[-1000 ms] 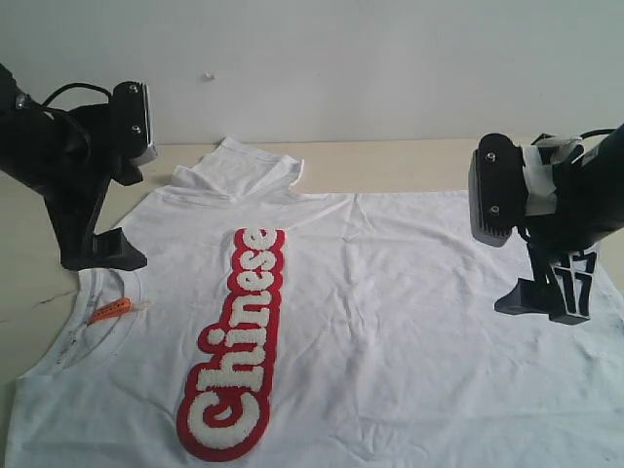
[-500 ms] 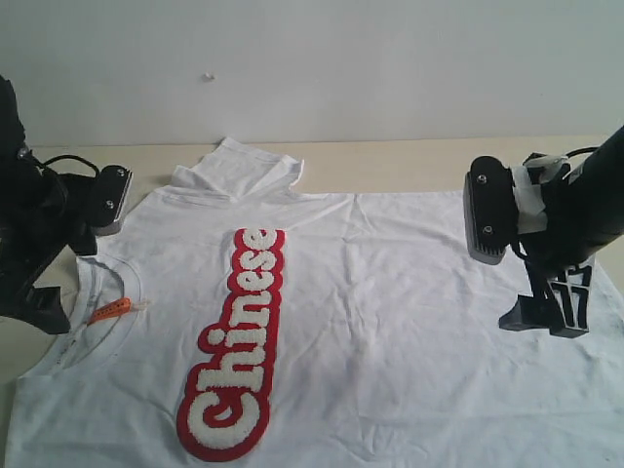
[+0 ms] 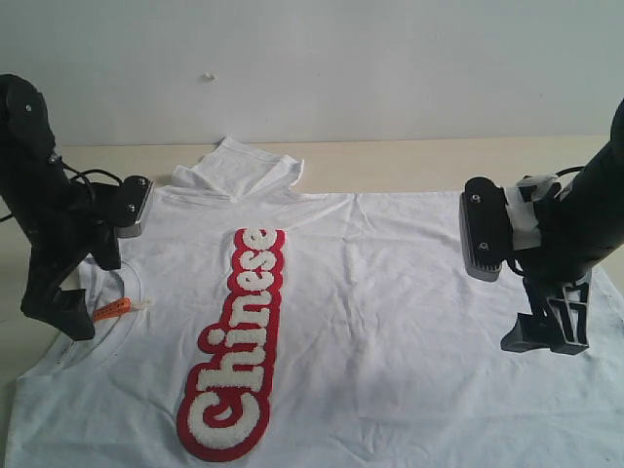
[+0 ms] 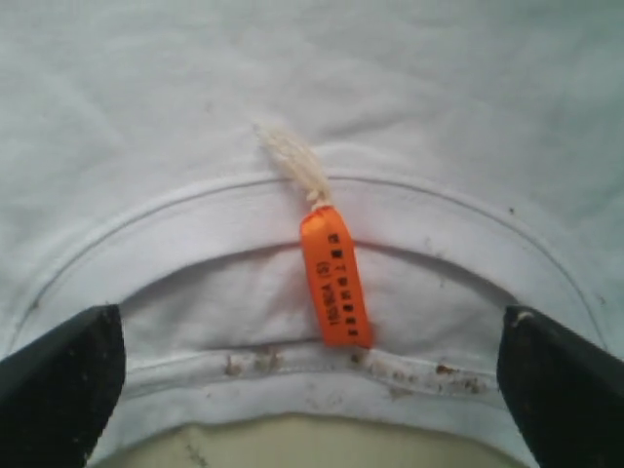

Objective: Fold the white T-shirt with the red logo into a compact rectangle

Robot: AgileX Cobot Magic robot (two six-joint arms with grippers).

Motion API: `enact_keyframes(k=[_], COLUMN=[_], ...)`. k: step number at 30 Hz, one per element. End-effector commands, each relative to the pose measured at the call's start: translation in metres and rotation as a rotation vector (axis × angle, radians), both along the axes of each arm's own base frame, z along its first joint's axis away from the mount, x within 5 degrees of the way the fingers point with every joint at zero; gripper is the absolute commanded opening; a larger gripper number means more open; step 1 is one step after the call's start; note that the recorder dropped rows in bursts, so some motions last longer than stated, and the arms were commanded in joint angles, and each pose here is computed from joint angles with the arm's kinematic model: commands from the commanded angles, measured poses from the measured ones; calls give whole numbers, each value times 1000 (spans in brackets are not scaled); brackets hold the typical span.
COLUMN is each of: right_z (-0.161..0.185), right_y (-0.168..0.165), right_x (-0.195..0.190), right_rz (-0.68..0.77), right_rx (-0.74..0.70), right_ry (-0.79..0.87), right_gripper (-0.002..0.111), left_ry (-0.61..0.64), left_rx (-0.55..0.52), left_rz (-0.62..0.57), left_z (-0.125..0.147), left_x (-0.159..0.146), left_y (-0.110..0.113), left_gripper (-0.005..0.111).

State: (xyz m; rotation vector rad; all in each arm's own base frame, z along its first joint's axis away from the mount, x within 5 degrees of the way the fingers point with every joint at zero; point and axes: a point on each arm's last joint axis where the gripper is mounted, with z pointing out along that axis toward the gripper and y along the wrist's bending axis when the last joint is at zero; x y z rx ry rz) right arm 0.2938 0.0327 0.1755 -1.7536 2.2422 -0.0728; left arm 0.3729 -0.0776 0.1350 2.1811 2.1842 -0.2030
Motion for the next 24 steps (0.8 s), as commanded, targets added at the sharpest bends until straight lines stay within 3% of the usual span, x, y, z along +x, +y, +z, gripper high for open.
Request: enact_keyframes(k=[1,13,19,24], right_z=[1,1,1,1], right_y=[1,1,1,0], right_x=[1,1,2,4], right_rz=[12,12,3,-2], right_rx=[-4,-4,-1,-3], right_ry=[-1,-1,-2,-31], right_gripper=[105,105,105,105], left_ry=[59,83,116,103], left_rx=[-3,-11,-54,9], left_rz=[16,18,103,119], left_z=[-15,-37,-36,-31], left_x=[0,1,-1,-1], left_y=[-1,-9,-14,-8], left_gripper=[105,105,105,105])
